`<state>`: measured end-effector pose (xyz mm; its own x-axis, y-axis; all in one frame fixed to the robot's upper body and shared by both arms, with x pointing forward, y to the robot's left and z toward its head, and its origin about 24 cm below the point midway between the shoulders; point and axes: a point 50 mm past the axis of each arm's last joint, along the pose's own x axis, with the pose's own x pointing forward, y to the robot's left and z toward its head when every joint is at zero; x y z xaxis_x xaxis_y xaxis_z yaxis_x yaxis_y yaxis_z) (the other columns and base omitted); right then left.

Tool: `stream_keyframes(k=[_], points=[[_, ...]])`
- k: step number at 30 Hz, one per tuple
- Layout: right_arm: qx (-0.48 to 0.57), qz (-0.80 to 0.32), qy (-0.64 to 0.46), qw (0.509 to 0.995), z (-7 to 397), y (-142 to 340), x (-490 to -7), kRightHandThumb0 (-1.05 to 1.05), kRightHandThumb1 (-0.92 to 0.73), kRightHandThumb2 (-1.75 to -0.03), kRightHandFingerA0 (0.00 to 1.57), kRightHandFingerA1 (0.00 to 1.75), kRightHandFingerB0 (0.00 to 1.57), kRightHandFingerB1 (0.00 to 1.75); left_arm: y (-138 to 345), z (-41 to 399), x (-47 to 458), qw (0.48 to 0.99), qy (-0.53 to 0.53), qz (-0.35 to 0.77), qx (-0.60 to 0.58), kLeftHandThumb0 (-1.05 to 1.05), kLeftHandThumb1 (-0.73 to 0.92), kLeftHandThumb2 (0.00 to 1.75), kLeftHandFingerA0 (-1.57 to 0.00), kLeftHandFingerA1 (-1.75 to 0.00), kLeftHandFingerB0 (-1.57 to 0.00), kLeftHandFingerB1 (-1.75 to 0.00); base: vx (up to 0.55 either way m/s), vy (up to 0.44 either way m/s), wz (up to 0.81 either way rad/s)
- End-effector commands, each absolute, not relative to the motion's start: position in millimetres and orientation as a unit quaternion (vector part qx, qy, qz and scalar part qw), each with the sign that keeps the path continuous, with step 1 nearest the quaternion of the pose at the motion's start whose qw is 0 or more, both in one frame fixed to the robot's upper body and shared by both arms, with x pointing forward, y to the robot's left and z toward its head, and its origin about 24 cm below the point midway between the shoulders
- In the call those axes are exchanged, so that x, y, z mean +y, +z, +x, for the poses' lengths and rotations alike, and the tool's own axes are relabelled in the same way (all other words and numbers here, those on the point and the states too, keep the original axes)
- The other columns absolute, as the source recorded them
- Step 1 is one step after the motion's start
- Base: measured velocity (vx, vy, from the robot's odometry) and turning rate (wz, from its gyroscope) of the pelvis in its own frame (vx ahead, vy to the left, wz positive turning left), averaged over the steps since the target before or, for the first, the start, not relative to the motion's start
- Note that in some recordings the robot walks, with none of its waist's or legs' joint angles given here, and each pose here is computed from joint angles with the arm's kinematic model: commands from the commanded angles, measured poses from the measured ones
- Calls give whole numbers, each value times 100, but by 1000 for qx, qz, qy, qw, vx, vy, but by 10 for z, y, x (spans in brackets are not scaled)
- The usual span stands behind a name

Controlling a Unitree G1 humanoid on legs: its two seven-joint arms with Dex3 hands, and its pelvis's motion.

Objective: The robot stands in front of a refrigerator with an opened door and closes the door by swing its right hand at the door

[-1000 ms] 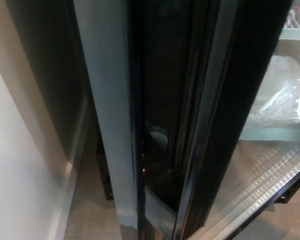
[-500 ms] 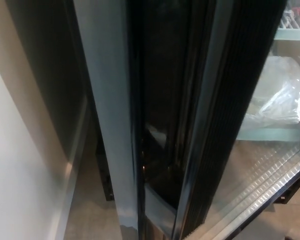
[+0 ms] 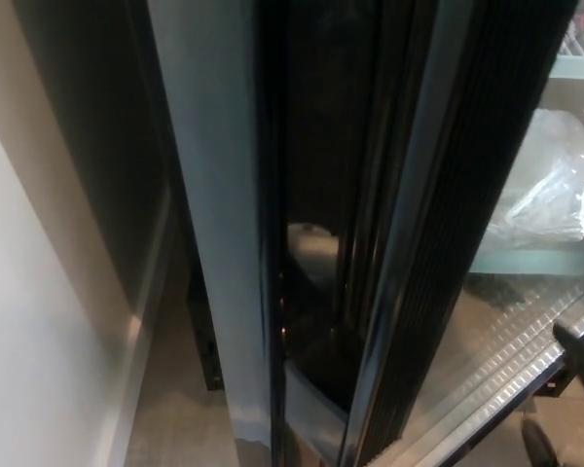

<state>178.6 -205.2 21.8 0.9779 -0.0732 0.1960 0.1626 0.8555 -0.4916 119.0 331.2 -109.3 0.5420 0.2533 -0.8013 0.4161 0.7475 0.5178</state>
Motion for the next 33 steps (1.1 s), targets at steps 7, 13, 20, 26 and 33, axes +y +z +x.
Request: stream_keyframes(k=[7, 13, 20, 26, 33], points=[[-670, -206, -178, 690, 896, 2456, -1614, -93, -68, -62, 15, 29, 22, 31, -1054, 1124, 3412, 795, -50, 369, 479, -51, 81, 64, -34, -34, -30, -31, 0, 0, 0], [-691, -197, -191, 669, 981, 2561, -1429, -65, -43, -81, 12, 42, 15, 44, -1067, 1104, 3397, 792, -56, 377, 477, -55, 65, 97, -32, -52, -20, -44, 0, 0, 0], [-740, -268, -155, 598, 1481, 2740, -1212, -79, -70, -62, 23, 40, 36, 37, -1056, 1123, 3410, 789, -60, 382, 478, -56, 65, 96, -32, -51, -20, -44, 0, 0, 0], [-580, -433, 45, 689, 2081, 2189, -870, -69, -61, -94, 4, 37, 4, 34, -1051, 1143, 3405, 798, -56, 363, 477, -51, 79, 64, -35, -34, -31, -32, 0, 0, 0], [-422, -594, 154, 667, 2999, 1694, -584, -70, -81, -65, 14, 26, 14, 26, -1066, 1181, 3363, 803, -54, 355, 475, -54, 63, 94, -32, -51, -20, -44, -1, 0, -1]])
